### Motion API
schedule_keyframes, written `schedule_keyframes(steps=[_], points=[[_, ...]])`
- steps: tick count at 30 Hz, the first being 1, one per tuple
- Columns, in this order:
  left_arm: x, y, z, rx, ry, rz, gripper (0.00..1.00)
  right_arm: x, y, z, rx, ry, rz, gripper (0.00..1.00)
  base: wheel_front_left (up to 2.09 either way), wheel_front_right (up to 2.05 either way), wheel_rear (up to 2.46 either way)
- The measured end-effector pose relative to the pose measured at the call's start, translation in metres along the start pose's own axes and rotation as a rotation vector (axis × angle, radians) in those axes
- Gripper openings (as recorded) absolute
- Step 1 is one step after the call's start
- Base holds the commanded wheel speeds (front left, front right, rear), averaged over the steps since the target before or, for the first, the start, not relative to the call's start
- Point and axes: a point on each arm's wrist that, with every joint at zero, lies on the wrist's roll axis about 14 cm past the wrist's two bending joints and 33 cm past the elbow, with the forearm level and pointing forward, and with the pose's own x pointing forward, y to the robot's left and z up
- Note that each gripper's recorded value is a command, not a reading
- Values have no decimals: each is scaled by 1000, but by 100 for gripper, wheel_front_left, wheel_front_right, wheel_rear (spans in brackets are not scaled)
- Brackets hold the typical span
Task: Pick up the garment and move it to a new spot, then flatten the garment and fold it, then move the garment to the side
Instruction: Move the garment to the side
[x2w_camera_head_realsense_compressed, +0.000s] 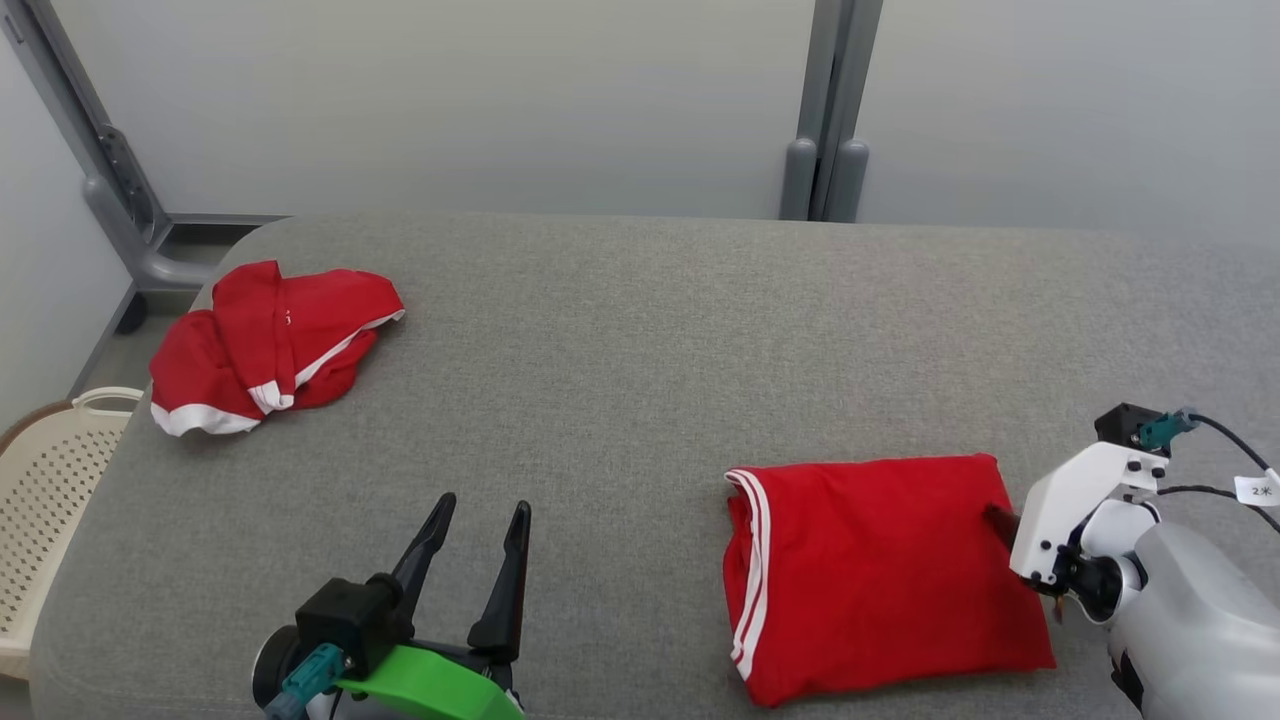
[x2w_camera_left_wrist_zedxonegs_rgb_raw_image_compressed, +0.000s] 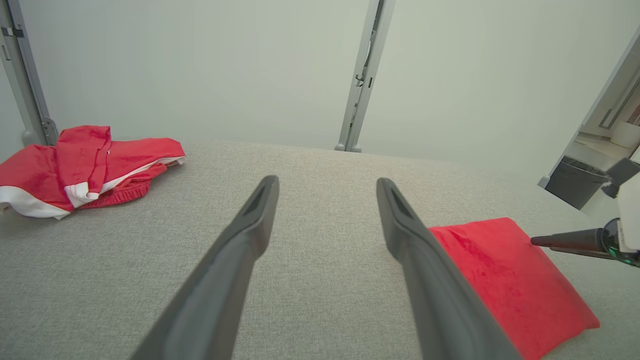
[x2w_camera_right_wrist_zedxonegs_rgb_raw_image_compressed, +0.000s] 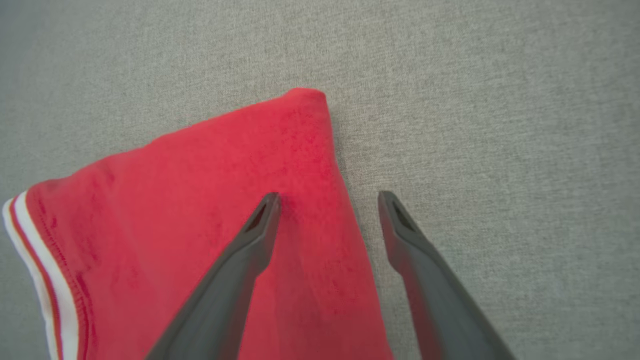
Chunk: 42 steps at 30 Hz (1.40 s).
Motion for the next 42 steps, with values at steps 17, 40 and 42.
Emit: schedule_keyframes(steps=[17,40,42], points=[[-2,2,-6,-5,25,6,100,4,4,-45,37,163,18,100,0,0,0],[-5,10,-11,-5,46,31,100,8,-4,-37,-135,187,-19,0,0,0,0],[-4,11,-10,-4,45,32,100,9,-1,-34,-150,181,-14,0,0,0,0]])
